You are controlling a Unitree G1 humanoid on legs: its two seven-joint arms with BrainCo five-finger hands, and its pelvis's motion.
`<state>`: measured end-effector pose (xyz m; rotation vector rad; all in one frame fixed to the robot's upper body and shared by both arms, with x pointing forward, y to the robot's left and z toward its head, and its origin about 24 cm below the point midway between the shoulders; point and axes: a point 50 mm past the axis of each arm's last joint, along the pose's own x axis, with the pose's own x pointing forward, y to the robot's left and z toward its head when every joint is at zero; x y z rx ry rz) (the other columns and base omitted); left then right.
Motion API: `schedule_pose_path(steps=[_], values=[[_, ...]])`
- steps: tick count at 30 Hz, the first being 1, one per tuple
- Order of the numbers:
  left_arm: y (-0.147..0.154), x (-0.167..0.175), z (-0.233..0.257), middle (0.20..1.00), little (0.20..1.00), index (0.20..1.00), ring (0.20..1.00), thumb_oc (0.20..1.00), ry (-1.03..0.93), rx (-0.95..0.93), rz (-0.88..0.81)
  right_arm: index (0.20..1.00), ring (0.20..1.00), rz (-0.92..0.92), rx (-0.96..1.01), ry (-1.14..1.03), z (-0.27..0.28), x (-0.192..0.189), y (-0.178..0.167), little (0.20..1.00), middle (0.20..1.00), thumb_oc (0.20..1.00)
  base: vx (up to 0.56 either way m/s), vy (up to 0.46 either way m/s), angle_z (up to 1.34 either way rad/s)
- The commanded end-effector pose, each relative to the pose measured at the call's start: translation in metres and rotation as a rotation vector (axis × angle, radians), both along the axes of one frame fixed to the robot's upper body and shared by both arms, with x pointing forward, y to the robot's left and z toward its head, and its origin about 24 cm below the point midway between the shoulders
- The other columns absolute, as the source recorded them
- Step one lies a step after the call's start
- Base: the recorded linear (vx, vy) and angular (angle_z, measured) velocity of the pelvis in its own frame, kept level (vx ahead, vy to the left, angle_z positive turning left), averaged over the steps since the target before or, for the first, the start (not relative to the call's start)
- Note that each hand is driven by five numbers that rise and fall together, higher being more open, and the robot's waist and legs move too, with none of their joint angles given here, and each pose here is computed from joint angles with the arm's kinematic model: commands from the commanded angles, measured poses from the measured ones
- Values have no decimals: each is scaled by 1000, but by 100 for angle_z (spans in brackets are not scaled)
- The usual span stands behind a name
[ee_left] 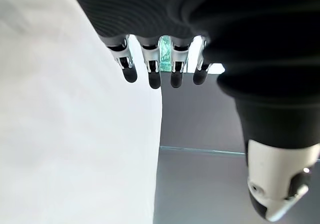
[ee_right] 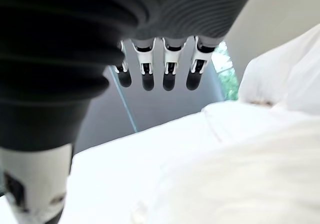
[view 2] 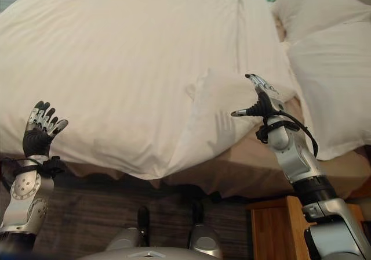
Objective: Making the bed.
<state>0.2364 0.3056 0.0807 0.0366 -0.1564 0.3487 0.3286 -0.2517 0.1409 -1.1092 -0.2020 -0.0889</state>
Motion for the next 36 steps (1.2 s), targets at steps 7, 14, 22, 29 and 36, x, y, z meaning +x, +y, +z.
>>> schedule_pose_path(steps=[7, 14, 22, 29, 36], values=[[24, -8, 15, 1000, 1000, 1000, 1000, 1000, -19, 98, 38, 1000, 1000, 30, -115, -213, 82, 37, 22, 1000, 1000, 1000, 77, -128, 9], [31, 27, 34, 1000, 1000, 1000, 1000, 1000, -74, 95, 85, 1000, 1000, 22, -162, -229, 100, 59, 41, 1000, 1000, 1000, 54, -131, 5], [26, 66, 54, 1000, 1000, 1000, 1000, 1000, -109, 76, 77, 1000, 1000, -17, -182, -273, 131, 77, 56, 1000, 1000, 1000, 14, -121, 16], [15, 102, 78, 1000, 1000, 1000, 1000, 1000, -111, 102, 64, 1000, 1000, -66, -245, -310, 157, 89, 70, 1000, 1000, 1000, -20, -103, 7], [12, 126, 99, 1000, 1000, 1000, 1000, 1000, -97, 96, 82, 200, 200, -138, -248, -251, 148, 95, 63, 200, 200, 200, -57, 3, -8]])
